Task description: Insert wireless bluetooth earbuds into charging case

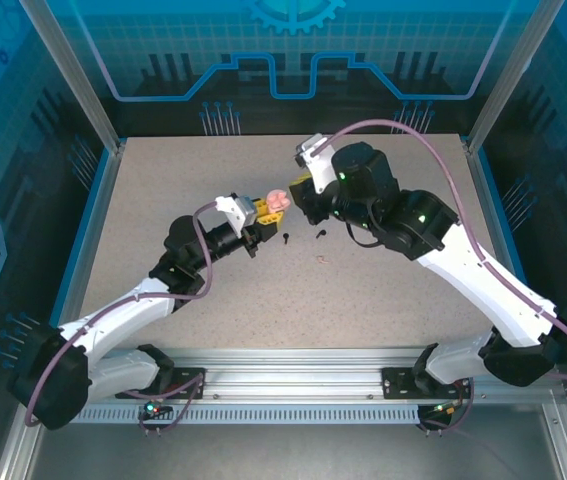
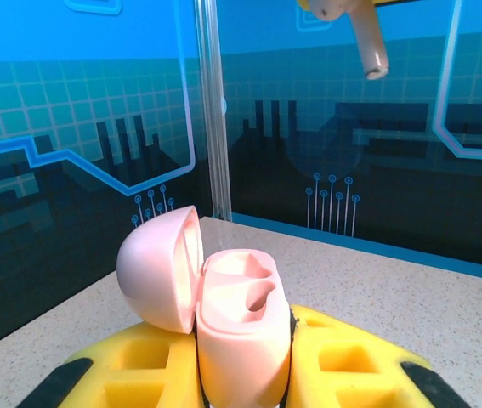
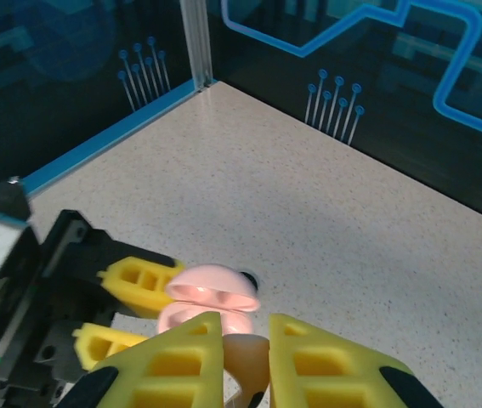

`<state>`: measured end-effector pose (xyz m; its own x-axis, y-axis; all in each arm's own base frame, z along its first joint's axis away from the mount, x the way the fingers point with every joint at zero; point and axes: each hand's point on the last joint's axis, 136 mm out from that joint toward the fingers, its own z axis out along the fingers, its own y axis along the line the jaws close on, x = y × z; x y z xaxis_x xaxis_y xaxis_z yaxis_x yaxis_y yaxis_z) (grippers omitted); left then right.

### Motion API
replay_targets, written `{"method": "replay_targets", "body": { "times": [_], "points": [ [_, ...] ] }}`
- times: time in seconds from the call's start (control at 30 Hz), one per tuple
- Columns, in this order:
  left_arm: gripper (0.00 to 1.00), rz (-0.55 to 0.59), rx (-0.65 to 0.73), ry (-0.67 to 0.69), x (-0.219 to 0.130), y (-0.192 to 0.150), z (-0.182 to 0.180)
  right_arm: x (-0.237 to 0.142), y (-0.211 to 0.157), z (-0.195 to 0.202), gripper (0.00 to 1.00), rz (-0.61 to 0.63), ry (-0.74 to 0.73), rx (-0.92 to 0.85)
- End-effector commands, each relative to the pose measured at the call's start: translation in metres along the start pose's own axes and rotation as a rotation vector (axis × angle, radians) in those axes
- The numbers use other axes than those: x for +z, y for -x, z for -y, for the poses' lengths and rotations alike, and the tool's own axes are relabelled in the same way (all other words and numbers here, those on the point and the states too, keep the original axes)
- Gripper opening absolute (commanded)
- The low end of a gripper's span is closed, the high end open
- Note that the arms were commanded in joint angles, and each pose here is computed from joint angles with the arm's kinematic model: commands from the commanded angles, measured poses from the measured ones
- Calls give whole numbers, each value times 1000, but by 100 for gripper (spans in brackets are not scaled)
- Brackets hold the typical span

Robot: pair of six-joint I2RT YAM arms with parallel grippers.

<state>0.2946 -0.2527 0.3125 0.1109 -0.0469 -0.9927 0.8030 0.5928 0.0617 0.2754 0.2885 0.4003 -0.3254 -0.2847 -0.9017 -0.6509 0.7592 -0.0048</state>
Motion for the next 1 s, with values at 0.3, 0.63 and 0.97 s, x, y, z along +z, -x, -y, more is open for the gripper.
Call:
{"method": "replay_targets", "body": {
  "times": [0.3, 0.63, 0.97],
  "points": [
    [0, 39, 31, -59, 5, 23, 12, 14, 3, -15, 16, 74, -15, -71],
    [0, 38, 31, -66, 6, 24, 15, 30, -1, -21, 15, 42, -3, -84],
    [0, 41, 37, -63, 6, 26, 14, 38, -11, -18, 15, 9, -24, -101]
  ]
}}
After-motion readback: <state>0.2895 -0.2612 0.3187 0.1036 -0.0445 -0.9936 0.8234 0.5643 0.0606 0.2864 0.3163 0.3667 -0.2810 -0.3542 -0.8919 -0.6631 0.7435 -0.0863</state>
